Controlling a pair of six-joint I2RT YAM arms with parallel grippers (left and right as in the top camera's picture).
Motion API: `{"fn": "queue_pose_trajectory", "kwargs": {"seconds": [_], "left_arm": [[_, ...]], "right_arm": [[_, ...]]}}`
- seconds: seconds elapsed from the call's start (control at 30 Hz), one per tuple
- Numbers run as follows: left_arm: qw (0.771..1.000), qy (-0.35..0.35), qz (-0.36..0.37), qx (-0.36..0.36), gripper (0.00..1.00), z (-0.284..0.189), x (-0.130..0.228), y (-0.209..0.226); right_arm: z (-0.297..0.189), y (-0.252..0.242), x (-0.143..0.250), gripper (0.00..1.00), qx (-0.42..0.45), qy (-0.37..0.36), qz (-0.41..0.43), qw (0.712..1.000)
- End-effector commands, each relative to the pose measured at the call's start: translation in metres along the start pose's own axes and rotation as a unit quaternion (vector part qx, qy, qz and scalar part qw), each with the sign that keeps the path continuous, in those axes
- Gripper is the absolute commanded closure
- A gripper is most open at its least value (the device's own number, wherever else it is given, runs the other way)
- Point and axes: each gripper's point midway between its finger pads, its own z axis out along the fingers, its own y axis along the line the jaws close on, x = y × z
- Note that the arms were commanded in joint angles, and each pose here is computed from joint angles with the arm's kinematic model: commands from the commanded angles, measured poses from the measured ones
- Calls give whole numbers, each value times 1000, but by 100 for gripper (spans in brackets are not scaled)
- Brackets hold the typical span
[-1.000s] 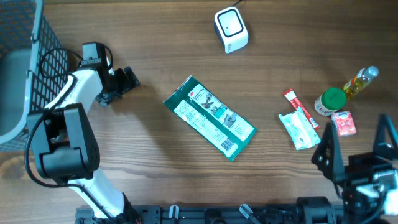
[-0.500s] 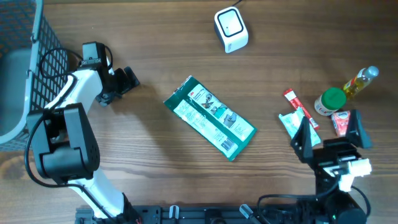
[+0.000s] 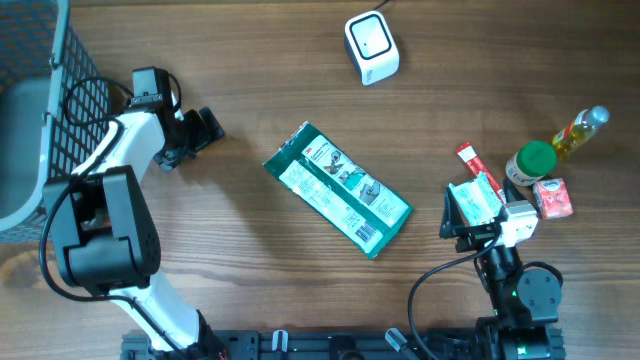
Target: Scan the item barcode
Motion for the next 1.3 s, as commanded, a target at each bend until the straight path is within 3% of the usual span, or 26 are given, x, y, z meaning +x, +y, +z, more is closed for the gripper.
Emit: {"fn": "queue_pose_trajectory", "kwargs": {"seconds": [0.0,0.83,1.03,1.27], "left_arm": [[1000,18,-12,-19,0,12,9,16],[1000,9,-10,-16,0,6,6,13],[992,-119,13,43,0,-98,-29,-22],[955,-282,23,83,0,-231,-40,-34]], "right_arm": [[-1,-5,-2,0,17,-5,-10,1000],[-1,-6,-1,0,18,-3,-10,1000],[-1,-6,-1,0,18,-3,-10,1000],[-1,-6,-1,0,18,-3,-10,1000]]}}
